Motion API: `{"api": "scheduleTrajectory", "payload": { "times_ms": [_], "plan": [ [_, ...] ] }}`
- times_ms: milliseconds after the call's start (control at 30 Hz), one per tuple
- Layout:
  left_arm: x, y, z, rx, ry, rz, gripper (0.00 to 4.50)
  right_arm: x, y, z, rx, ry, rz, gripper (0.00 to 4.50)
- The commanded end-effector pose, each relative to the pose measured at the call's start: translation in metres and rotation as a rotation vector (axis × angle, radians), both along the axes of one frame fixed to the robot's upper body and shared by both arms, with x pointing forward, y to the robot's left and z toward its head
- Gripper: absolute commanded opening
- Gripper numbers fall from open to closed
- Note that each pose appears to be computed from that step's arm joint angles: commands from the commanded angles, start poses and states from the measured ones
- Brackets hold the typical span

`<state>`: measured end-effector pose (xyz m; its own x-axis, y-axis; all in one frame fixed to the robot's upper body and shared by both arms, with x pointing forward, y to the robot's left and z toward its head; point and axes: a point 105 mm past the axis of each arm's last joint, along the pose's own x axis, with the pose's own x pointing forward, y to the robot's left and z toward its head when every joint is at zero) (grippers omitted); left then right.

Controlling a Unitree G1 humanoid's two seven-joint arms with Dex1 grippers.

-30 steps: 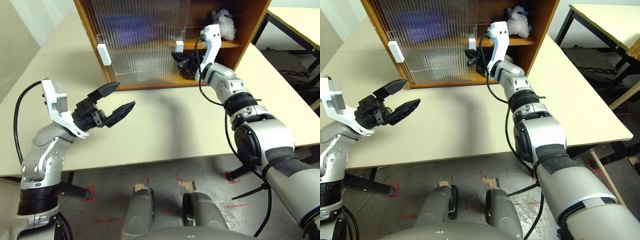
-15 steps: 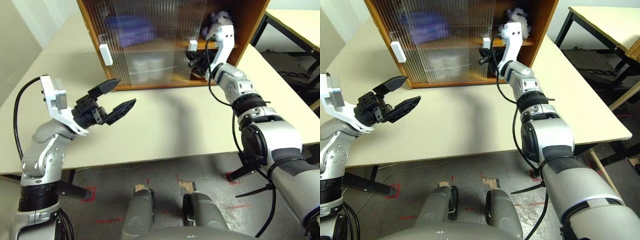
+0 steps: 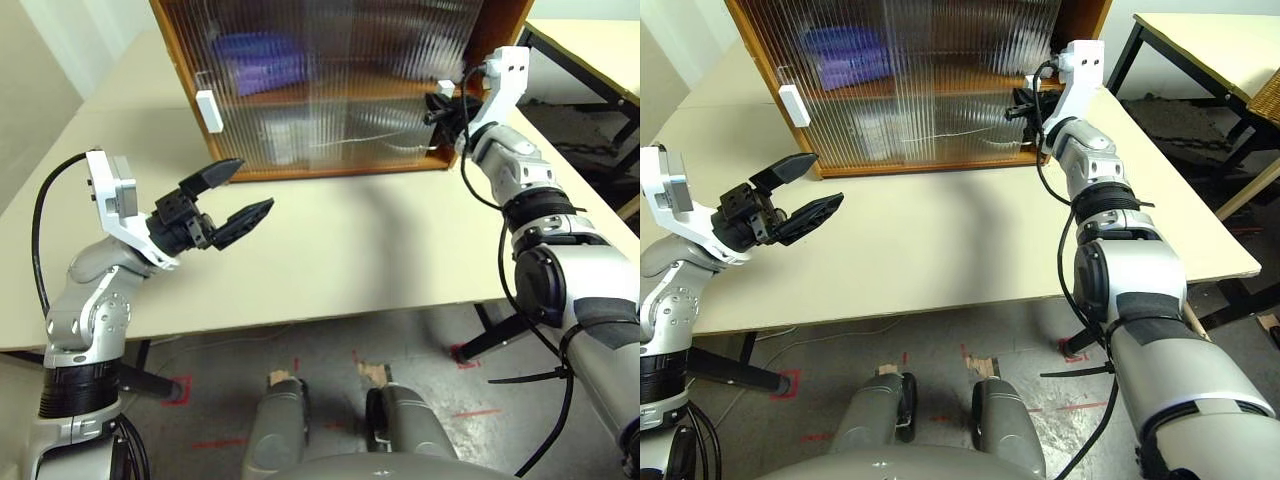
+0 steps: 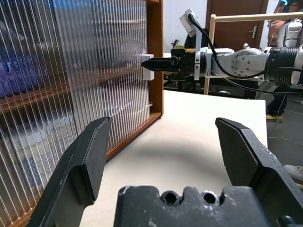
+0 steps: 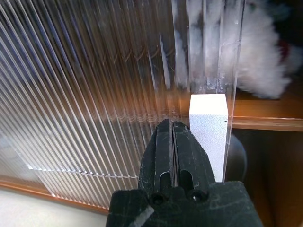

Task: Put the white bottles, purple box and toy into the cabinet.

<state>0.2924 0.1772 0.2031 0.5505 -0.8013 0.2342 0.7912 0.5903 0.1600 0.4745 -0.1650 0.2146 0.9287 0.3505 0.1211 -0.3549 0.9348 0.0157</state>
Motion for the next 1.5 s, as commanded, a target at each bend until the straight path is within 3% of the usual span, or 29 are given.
{"api": "scheduleTrajectory", "payload": {
  "times_ms": [33,433,600,667,800,867,967,1067,1167,1267,1367,1500],
  "plan": [
    [0.001,-0.003,-0.001,0.011,-0.001,-0.013,4.5,-0.001,-0.022,-0.007,0.001,0.013,-0.071,0.06],
    [0.002,-0.004,-0.001,0.007,-0.007,-0.01,4.5,-0.002,-0.058,-0.003,-0.036,0.03,-0.194,0.06],
    [0.001,-0.002,-0.004,0.008,0.0,-0.005,4.5,-0.002,-0.056,-0.001,-0.02,0.035,-0.176,0.06],
    [-0.001,0.004,-0.005,0.01,0.001,0.021,4.5,-0.004,-0.044,0.005,-0.03,0.033,-0.087,0.06],
    [-0.001,0.013,-0.008,0.025,0.016,0.071,4.5,-0.011,-0.039,0.004,-0.08,0.047,0.005,1.4],
    [0.005,0.035,-0.029,0.113,0.09,0.207,4.5,-0.026,-0.051,-0.022,-0.174,0.101,0.039,2.16],
    [0.01,0.067,-0.052,0.2,0.155,0.404,4.5,-0.055,-0.056,-0.058,-0.107,0.164,0.141,3.29],
    [0.013,0.083,-0.056,0.208,0.169,0.515,4.5,-0.074,-0.061,-0.071,0.011,0.185,0.178,4.44],
    [0.024,0.109,-0.055,0.149,0.17,0.715,4.5,-0.091,-0.093,-0.093,0.143,0.195,0.125,4.47],
    [0.03,0.118,-0.054,0.087,0.169,0.816,4.5,-0.098,-0.114,-0.097,0.222,0.136,0.073,4.47],
    [0.034,0.127,-0.056,0.031,0.17,0.906,4.5,-0.108,-0.148,-0.088,0.32,-0.051,-0.039,4.47],
    [0.035,0.135,-0.062,0.061,0.148,0.965,4.5,-0.115,-0.163,-0.104,0.219,-0.052,-0.103,4.47]
  ]
}}
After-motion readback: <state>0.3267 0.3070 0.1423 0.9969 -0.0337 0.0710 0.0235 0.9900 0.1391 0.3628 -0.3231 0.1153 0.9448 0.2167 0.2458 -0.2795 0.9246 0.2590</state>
